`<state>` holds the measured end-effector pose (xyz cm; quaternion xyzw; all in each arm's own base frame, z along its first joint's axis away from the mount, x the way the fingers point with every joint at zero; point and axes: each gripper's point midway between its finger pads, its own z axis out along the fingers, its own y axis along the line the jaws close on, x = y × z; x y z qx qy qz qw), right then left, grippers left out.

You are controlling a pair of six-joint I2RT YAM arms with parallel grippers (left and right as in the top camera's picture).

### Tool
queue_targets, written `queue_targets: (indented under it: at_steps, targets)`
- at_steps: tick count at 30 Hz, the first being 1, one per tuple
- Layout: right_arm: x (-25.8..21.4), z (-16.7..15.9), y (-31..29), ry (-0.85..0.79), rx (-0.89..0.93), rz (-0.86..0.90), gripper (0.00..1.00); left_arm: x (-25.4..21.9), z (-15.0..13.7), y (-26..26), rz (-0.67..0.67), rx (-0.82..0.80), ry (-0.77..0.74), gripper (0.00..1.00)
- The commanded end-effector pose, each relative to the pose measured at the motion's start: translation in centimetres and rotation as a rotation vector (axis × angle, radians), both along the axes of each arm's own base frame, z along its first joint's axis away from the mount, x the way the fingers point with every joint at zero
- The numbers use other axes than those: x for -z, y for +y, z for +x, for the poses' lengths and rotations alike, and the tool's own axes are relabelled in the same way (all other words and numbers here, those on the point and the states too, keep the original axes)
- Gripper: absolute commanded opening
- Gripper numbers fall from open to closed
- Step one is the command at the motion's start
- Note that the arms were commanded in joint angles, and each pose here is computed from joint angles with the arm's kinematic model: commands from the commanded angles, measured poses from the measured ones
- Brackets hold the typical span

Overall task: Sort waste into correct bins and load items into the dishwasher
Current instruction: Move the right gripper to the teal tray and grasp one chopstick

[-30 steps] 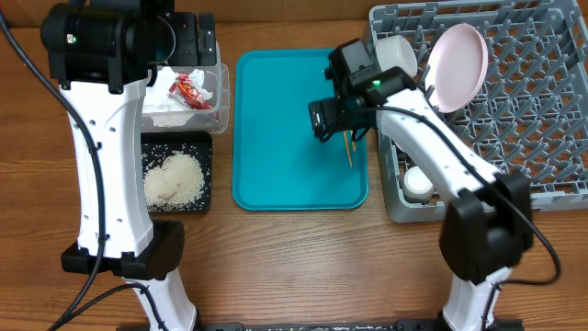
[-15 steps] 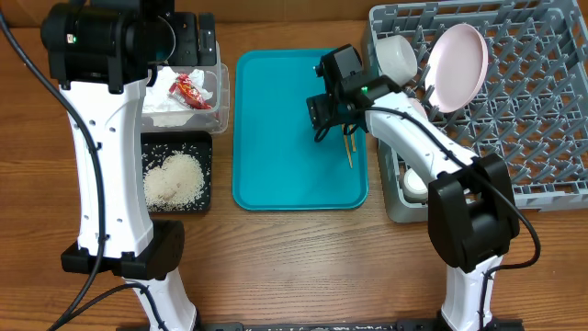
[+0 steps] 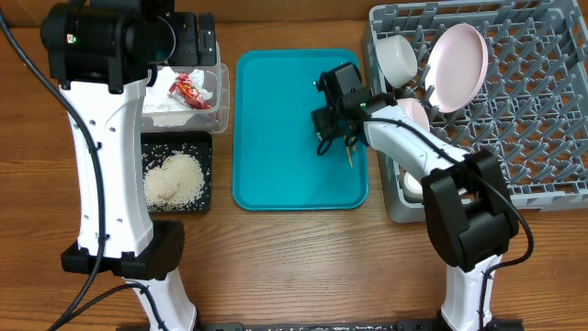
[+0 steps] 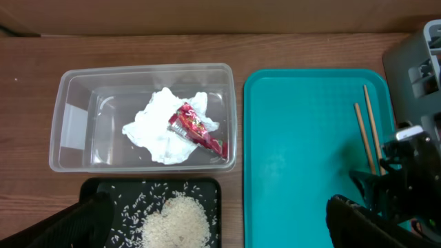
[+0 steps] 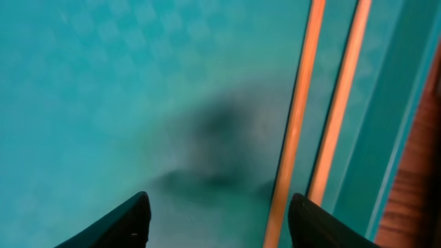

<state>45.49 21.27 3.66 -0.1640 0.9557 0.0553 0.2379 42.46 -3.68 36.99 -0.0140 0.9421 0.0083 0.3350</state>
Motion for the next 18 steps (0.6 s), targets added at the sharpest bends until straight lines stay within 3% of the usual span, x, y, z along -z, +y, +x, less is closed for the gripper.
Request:
queue_targets:
  at_steps: [1, 3, 11, 14, 16, 17, 18]
  targets:
    - [1.8, -0.9, -0.8, 0.021, 0.005, -0.021, 0.61, -0.5, -0.4, 0.1, 0.006, -0.002, -0.011, 1.0]
    - [2.5, -1.4, -1.0, 0.037, 0.011, -0.025, 0.56, -0.5, -0.4, 0.1, 0.006, -0.002, -0.011, 1.0]
    - [3.5, -2.2, -2.0, 0.077, 0.061, -0.022, 0.53, -0.5, -0.4, 0.1, 0.006, -0.002, -0.011, 1.0]
    - [4.0, -3.4, -2.1, 0.133, 0.057, -0.024, 0.47, -0.5, -0.4, 0.1, 0.006, -0.002, -0.011, 1.0]
    - [4.3, -4.4, -2.3, 0.182, 0.077, -0.023, 0.4, -0.5, -0.4, 0.1, 0.006, -0.002, -0.011, 1.0]
    - [4.5, -4.9, -2.5, 0.204, 0.091, -0.026, 0.31, -0.5, -0.4, 0.1, 0.006, -0.002, -0.011, 1.0]
    - [4.7, -5.6, -2.8, 0.239, 0.123, -0.03, 0.13, -0.5, -0.4, 0.1, 0.006, -0.002, -0.011, 1.0]
